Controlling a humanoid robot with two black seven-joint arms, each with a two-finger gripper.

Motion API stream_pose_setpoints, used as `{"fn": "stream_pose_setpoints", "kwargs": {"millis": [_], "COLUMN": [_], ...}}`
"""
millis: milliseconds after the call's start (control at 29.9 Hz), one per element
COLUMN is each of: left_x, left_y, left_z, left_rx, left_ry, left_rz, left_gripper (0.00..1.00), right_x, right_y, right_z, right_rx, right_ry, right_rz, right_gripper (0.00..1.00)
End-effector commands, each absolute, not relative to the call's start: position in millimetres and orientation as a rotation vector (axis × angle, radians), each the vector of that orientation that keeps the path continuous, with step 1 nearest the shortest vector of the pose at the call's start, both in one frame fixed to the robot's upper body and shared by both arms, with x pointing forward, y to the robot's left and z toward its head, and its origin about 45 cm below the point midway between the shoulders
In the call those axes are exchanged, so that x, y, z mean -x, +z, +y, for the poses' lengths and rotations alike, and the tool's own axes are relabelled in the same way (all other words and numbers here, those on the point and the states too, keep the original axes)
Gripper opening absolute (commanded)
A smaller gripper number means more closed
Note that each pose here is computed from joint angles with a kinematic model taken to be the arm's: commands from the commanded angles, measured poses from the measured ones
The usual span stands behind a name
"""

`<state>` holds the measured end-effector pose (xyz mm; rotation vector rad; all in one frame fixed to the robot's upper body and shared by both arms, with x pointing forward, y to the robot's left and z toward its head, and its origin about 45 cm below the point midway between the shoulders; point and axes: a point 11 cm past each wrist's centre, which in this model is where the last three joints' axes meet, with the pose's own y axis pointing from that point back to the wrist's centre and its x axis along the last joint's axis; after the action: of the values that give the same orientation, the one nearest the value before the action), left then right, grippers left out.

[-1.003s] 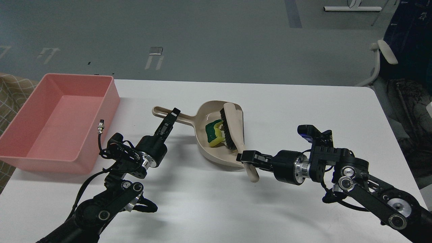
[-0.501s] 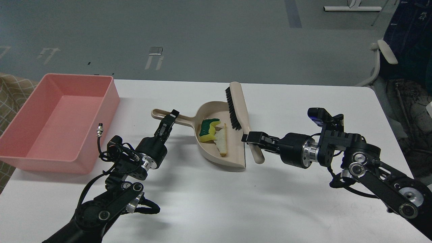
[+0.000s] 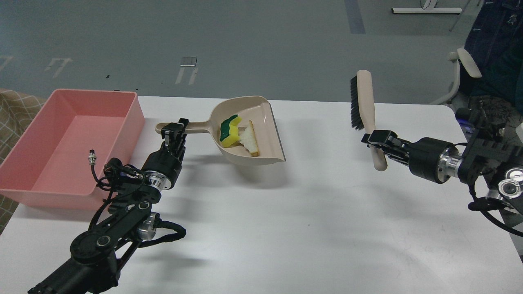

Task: Sweep and dump garbage into bin
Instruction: 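Lift the brush away and carry the dustpan toward the pink bin, then tilt the dustpan over the pink bin with the left gripper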

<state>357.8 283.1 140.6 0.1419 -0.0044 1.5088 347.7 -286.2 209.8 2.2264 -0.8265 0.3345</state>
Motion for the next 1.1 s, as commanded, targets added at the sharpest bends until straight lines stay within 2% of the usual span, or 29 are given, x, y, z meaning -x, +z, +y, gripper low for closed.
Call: {"fn": "stream_pose_setpoints", "kwargs": {"millis": [0,301,401,669,802,936,1070], "left_x": [-363.8,-362.8,-347.9,-302.0,-277.7,-265.6,-263.2], "left_y": [162.9,240.9,253.6,255.8,268.6,286.0,293.4], "left_z": [304.3,413.0,454.9,530.6,575.0,596.4,598.0], "left_rx": [-0.118,-0.108,-0.116,-0.164,-0.235,-0.328,-0.445], "left_ry": [1.533,1.654,1.711,1.853,1.925,1.922,1.858], "left_rz": [-0.032,-0.147,-0.131,-0.092,-0.159,-0.282,-0.404], "left_gripper": [0.0,0.0,0.0,0.0,0.0,0.0,0.0], "right_x": [-342.4,-337.7,-337.4,-331.6,-330.8,-330.2,-325.9], "right_y": [205.7,199.8,198.7,190.5,189.4,189.4,185.9], "right_z": [-295.0,-290.5,-290.0,-287.1,-286.2,-285.5,-282.8], "right_rx": [-2.217,-2.231,-2.233,-2.243,-2.247,-2.249,-2.256], "right_ry": [0.314,0.295,0.291,0.263,0.259,0.26,0.249], "right_rz": [-0.839,-0.83,-0.83,-0.823,-0.822,-0.82,-0.809], "right_gripper": [0.0,0.0,0.0,0.0,0.0,0.0,0.0]}}
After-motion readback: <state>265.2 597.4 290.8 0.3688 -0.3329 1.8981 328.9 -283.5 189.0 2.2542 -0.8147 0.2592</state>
